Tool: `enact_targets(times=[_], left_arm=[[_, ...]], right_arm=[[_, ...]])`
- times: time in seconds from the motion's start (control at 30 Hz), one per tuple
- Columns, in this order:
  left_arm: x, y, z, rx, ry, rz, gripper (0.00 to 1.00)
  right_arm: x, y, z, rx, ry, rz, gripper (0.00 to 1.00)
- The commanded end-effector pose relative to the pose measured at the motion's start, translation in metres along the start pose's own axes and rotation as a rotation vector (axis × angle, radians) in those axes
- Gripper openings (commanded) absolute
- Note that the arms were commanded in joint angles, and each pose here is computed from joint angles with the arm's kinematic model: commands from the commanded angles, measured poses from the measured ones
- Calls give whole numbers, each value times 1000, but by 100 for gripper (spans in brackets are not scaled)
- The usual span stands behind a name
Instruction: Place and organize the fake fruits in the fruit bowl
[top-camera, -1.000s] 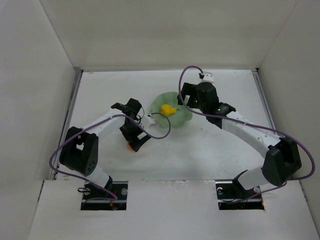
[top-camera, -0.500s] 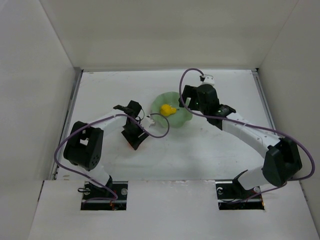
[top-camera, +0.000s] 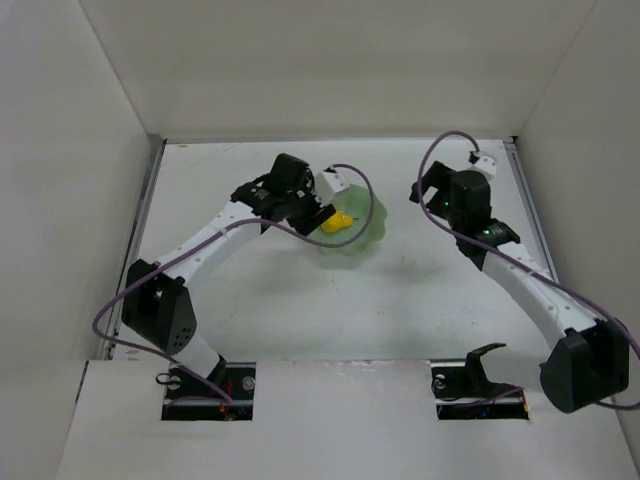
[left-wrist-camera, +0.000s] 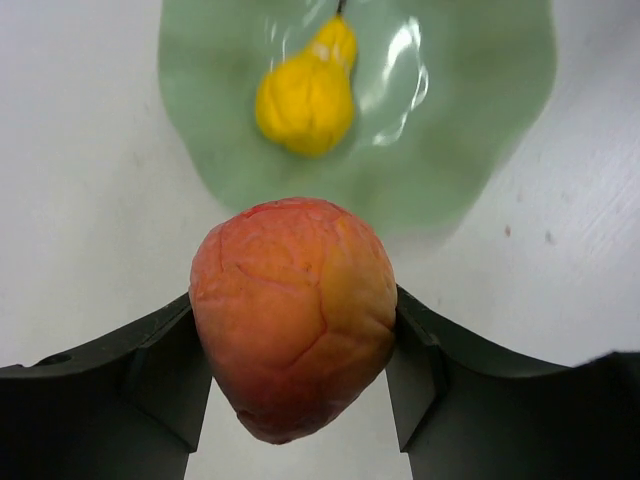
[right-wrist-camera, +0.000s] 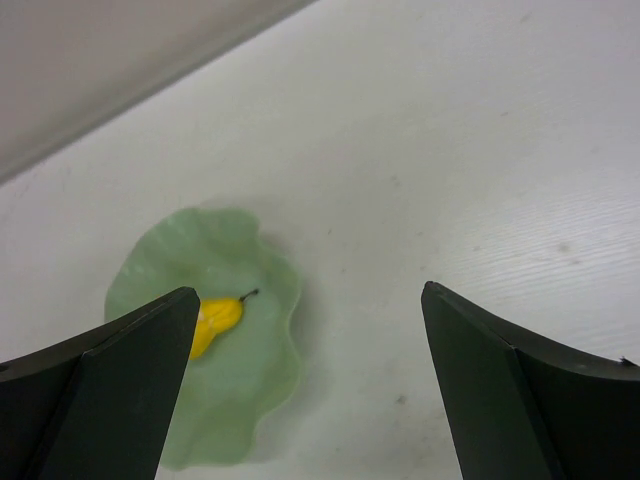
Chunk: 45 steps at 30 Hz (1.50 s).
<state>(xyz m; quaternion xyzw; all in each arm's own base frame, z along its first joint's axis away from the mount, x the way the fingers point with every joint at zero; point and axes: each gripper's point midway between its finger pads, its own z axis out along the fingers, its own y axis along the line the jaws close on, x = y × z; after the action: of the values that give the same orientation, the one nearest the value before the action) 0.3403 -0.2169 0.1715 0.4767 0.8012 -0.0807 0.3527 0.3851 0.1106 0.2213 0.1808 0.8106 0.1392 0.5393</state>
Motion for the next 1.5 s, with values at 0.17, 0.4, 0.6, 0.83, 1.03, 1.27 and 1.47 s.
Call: enact_targets(times=[0.17, 0.4, 0.6, 0.83, 1.03, 1.27, 1.47], left_arm=[[-112, -16, 86, 20, -258, 16, 33], [-136, -13, 107, 27, -289, -16, 87], [-150, -11, 70, 1, -342, -2, 100], [-102, 78, 3, -273, -253, -176, 100], [24, 183, -55, -620, -154, -446, 100], [164, 216, -112, -921, -100, -724, 100], [238, 219, -138, -1019, -141, -979, 100]], right_arm=[[-66, -55, -42, 91, -214, 123, 100], [-72, -82, -70, 142, -243, 97, 100], [-70, -83, -68, 140, -243, 104, 100], [-71, -76, -57, 121, -231, 91, 100], [-43, -106, -29, 139, -135, 99, 100], [-12, -163, -7, 199, -4, 196, 100], [2, -191, -3, 271, -56, 246, 100]])
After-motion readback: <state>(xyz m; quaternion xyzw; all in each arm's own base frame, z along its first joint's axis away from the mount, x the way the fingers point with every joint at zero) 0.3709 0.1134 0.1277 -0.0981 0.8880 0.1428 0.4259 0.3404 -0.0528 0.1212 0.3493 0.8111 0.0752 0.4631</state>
